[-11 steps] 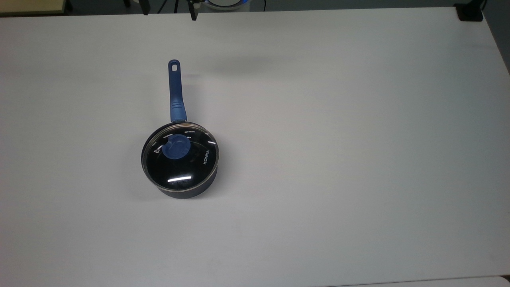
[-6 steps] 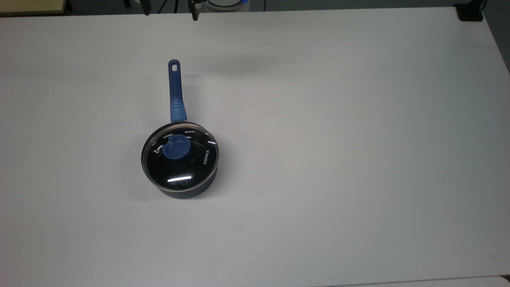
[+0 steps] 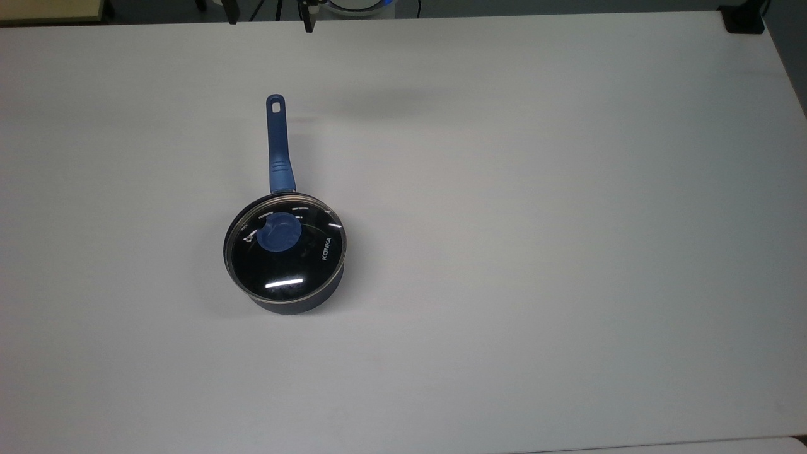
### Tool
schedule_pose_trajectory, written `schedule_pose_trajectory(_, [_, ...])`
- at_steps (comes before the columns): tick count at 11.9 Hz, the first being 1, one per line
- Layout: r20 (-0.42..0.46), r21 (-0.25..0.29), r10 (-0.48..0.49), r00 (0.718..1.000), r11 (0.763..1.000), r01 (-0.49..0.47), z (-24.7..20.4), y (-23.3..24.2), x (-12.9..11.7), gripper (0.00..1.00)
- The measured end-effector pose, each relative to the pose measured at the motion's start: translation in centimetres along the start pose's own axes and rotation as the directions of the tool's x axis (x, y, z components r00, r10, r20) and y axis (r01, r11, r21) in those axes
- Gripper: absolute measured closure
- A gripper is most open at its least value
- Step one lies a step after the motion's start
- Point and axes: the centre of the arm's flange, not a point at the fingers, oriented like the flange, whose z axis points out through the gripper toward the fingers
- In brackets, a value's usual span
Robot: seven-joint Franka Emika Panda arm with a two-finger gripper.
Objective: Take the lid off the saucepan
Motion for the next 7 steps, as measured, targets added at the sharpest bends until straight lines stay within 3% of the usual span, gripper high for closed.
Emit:
schedule_pose_trajectory(5, [0.003,0.000,-0.006,1.000,1.000,0.006,0.2,0.0,0.0,0.00])
schedule_pose_trajectory(7, [0.020,0.000,-0.070,0.997,0.998,0.070,1.1,0.2,0.4,0.00])
